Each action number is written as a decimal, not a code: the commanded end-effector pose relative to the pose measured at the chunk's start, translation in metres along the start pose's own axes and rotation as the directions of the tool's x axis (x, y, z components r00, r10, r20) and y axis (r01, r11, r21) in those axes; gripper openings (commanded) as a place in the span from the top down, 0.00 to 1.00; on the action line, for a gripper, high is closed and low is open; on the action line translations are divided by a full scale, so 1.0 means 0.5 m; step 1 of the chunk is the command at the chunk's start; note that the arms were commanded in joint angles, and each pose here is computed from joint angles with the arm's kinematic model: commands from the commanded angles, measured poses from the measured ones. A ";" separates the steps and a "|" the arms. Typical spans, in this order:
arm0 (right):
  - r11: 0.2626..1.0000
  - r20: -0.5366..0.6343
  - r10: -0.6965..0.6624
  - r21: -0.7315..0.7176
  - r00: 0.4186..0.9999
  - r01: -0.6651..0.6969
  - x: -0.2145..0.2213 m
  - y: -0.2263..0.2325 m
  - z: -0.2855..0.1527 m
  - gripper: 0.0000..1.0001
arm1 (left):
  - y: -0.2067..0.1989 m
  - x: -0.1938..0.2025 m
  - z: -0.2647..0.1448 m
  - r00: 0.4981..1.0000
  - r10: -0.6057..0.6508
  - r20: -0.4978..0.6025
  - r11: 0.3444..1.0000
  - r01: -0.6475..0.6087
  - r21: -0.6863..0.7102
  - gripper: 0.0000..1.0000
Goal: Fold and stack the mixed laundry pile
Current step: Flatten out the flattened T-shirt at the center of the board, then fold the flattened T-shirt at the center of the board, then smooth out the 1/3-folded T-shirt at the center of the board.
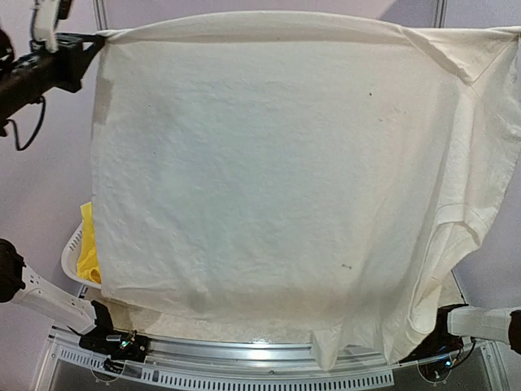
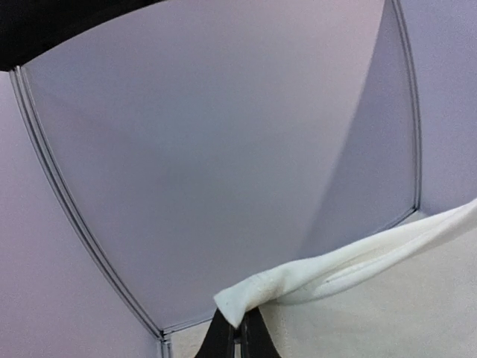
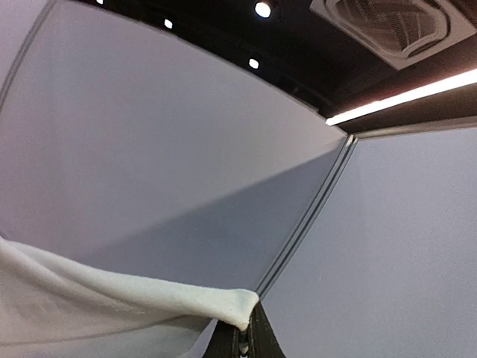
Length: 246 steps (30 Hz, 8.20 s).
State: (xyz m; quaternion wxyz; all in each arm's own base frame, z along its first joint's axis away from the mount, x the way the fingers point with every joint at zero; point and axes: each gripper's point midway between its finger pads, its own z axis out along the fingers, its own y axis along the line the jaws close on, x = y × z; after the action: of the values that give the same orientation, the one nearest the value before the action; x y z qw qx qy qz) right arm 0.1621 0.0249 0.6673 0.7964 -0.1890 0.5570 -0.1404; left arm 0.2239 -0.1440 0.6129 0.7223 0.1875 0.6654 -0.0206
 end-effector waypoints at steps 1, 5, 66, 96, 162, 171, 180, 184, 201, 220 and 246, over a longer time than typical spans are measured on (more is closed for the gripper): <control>0.998 -0.314 -0.062 -0.040 0.947 0.052 0.245 0.044 0.187 1.00 | -0.033 0.136 0.177 0.956 0.168 -0.241 0.972 -0.201 -0.120 1.00; 0.987 -0.543 -0.162 -0.095 0.824 0.131 0.522 0.119 0.260 1.00 | -0.078 0.364 0.345 0.874 0.103 -0.475 0.991 -0.132 -0.028 1.00; 0.916 -0.998 -0.022 -0.043 0.055 -0.398 1.157 0.422 0.275 1.00 | -0.207 0.898 0.700 0.638 -0.048 -0.768 0.985 0.157 0.069 1.00; 0.558 -0.945 0.202 0.326 -0.257 -0.763 0.988 0.425 0.153 1.00 | -0.229 0.936 0.676 0.592 0.015 -0.806 0.955 0.230 0.187 1.00; 0.390 -0.862 -0.248 0.329 -0.443 -0.860 1.034 0.589 -0.110 0.94 | -0.199 1.144 0.460 0.136 0.328 -0.935 0.943 0.006 0.332 1.00; 0.372 -0.882 -0.318 0.221 -0.348 -0.902 0.996 0.540 -0.076 0.71 | -0.169 1.087 0.502 0.210 0.257 -0.943 0.966 -0.067 0.249 0.66; 0.614 -0.956 -0.147 0.113 -0.254 -0.781 1.105 0.478 0.014 0.67 | -0.204 0.977 0.479 0.313 0.214 -0.925 0.976 -0.030 0.216 0.51; 0.622 -0.950 -0.151 0.125 -0.275 -0.773 1.134 0.495 -0.012 0.66 | -0.281 0.988 0.417 0.270 0.236 -0.933 0.959 0.087 0.268 0.50; 0.674 -0.917 -0.273 0.034 -0.292 -0.738 1.213 0.531 -0.151 0.72 | -0.433 1.113 0.238 0.054 0.399 -0.916 0.894 0.199 0.401 0.60; 0.796 -0.899 -0.113 0.173 -0.423 -0.581 1.282 0.382 -0.188 1.00 | -0.513 1.079 0.181 0.089 0.399 -0.913 0.876 0.258 0.408 0.63; 0.761 -0.991 0.081 0.134 -0.111 -0.635 1.283 0.348 0.175 0.83 | -0.450 0.987 0.509 0.370 0.032 -0.928 0.934 0.320 0.159 0.59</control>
State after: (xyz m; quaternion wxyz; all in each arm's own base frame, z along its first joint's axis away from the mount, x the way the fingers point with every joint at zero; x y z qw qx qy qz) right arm 0.4414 -0.0976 0.0996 0.1296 -0.0378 0.9867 0.0905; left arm 0.4058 -0.3263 0.0834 0.1459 0.2754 0.9477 -0.0682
